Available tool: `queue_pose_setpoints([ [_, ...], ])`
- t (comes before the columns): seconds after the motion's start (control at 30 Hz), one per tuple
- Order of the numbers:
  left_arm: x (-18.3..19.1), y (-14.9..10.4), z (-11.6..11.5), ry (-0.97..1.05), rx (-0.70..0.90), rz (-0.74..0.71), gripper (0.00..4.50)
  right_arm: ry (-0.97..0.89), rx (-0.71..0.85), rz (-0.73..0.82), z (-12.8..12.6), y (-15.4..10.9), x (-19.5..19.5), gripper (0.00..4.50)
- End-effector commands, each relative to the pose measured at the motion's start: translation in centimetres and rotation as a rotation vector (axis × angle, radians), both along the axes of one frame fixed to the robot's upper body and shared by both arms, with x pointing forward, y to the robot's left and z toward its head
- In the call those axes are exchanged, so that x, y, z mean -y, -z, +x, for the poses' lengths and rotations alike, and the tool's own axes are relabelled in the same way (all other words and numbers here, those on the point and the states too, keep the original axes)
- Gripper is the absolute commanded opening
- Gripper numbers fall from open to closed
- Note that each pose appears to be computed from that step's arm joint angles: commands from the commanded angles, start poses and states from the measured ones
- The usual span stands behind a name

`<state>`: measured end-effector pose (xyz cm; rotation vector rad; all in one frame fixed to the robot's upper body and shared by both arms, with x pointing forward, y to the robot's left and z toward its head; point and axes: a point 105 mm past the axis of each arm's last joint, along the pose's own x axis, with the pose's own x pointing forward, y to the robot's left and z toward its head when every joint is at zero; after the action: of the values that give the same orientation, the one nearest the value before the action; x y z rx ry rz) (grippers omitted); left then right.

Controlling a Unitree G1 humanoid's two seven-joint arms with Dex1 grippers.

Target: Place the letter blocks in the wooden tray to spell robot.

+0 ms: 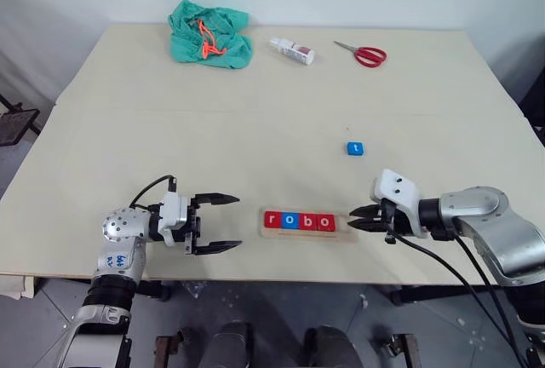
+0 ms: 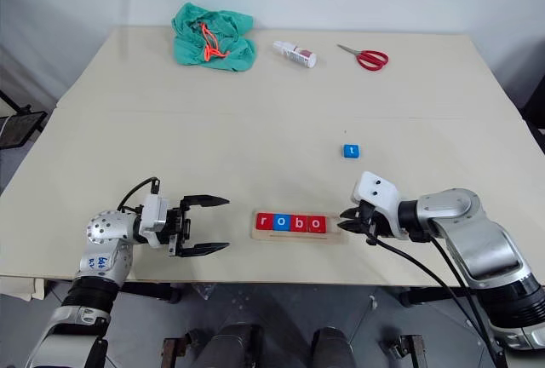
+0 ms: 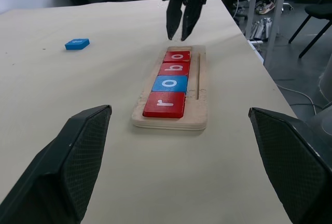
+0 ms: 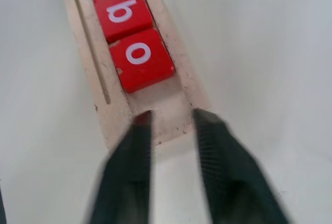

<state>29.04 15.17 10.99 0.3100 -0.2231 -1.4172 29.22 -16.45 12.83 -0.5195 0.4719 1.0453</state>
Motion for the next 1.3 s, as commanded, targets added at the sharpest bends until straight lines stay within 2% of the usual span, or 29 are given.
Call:
queue_pose_setpoints([
  [0.03,-0.1,-0.4,0.2,-0.007,0.020,0.003,4.50,-0.024,0.018,0.001,-0.1,0.1,-1.2,0.01],
  [0.5,-0.3,-0.6,0.1,-0.022,0.028,0.003,4.50,-0.041,0.026,0.018,0.2,0.2,-2.6,0.01],
  [0.67,-0.3,-0.6,0.2,-0.024,0.027,0.001,4.50,0.062,0.115,0.083,0.5,-2.7,-0.7,0.01],
  [0.77,-0.3,-0.6,0.3,-0.022,0.025,0.001,4.50,0.168,0.182,0.182,0.9,-4.4,0.7,0.58],
  [0.87,-0.2,-0.7,0.4,-0.017,0.023,0.002,4.50,0.300,0.264,0.275,1.5,-5.6,2.4,1.59],
  [1.0,-0.1,-0.9,0.8,-0.005,0.019,0.003,4.50,0.444,0.277,0.346,0.5,-4.8,4.5,2.99],
  [1.13,0.0,-1.1,1.1,0.009,0.019,0.010,4.50,0.523,0.292,0.405,0.0,-4.7,4.8,4.25],
  [1.17,-0.1,-1.1,1.1,0.012,0.019,0.011,4.50,0.534,0.294,0.408,0.0,-4.6,4.8,4.47],
  [1.3,-0.1,-1.3,1.2,0.021,0.019,0.015,4.50,0.589,0.309,0.455,0.8,-4.4,4.3,4.47],
])
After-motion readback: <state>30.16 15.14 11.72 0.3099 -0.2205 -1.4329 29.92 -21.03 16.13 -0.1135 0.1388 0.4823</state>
